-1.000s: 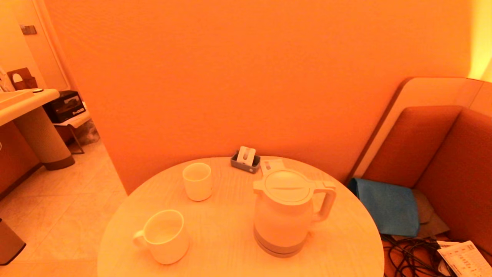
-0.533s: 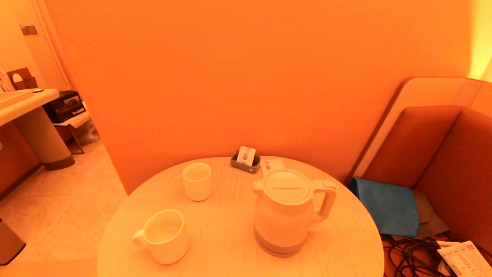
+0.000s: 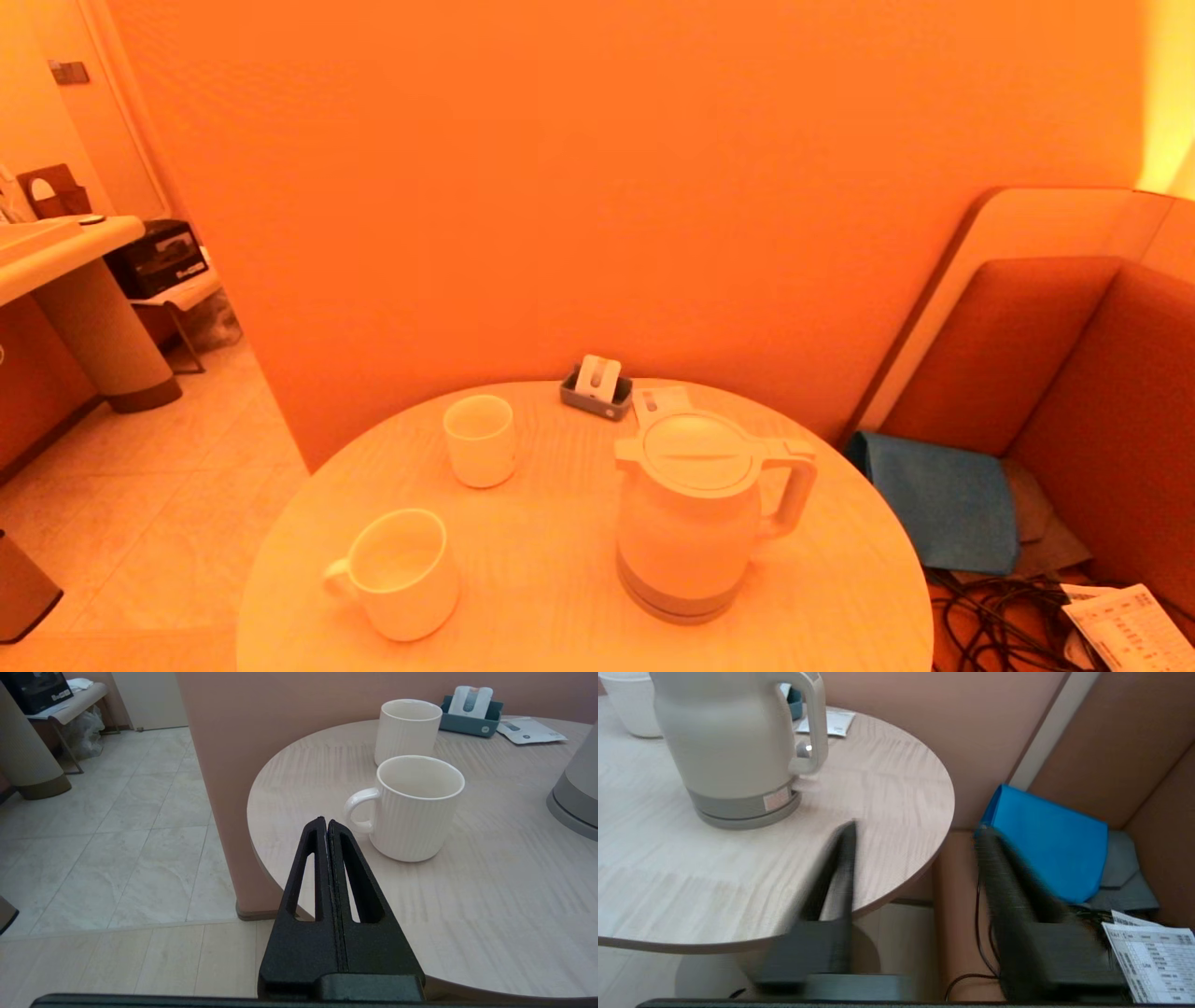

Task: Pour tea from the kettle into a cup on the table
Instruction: Pick up the cup

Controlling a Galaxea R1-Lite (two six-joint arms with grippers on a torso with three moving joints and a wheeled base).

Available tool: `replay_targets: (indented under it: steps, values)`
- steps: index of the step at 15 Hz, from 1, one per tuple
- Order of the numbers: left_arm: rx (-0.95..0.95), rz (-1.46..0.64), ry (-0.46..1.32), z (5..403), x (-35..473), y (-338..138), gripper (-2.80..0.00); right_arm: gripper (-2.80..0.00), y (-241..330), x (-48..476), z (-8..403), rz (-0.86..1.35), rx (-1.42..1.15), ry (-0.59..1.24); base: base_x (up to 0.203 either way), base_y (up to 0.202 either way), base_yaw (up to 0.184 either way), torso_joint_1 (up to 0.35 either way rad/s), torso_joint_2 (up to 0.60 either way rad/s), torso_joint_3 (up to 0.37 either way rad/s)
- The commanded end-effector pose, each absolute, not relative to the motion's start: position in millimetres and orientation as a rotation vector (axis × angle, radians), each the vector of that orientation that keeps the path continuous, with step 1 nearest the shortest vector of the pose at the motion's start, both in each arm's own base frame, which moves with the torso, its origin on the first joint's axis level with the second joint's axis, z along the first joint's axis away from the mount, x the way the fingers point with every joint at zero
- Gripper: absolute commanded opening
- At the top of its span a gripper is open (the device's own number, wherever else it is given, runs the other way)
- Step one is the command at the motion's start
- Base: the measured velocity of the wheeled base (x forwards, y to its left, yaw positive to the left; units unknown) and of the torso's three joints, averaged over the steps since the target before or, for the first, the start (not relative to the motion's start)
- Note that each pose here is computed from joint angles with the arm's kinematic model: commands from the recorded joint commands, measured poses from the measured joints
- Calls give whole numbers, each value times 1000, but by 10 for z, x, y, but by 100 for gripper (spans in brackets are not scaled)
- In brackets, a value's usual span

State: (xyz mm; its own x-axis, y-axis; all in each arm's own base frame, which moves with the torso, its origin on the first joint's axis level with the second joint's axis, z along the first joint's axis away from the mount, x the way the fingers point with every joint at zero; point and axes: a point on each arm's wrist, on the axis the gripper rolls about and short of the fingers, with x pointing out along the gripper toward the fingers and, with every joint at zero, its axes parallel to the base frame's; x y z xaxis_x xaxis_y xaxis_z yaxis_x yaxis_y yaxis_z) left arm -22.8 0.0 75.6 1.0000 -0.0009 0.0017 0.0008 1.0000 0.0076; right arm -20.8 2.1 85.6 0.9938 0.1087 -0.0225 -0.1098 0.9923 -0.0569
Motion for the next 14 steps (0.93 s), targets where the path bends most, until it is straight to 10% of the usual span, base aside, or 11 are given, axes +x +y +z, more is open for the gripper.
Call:
replay_targets:
  steps: [1,14]
  values:
    - [8,-2,-2,756,-228,0,-280,-280,20,-216,850,109,-54,11,0,0,0,0,0,0]
    - [8,-2,-2,756,-228,0,-280,-280,3,-229,754,29,-122,2,0,0,0,0,0,0]
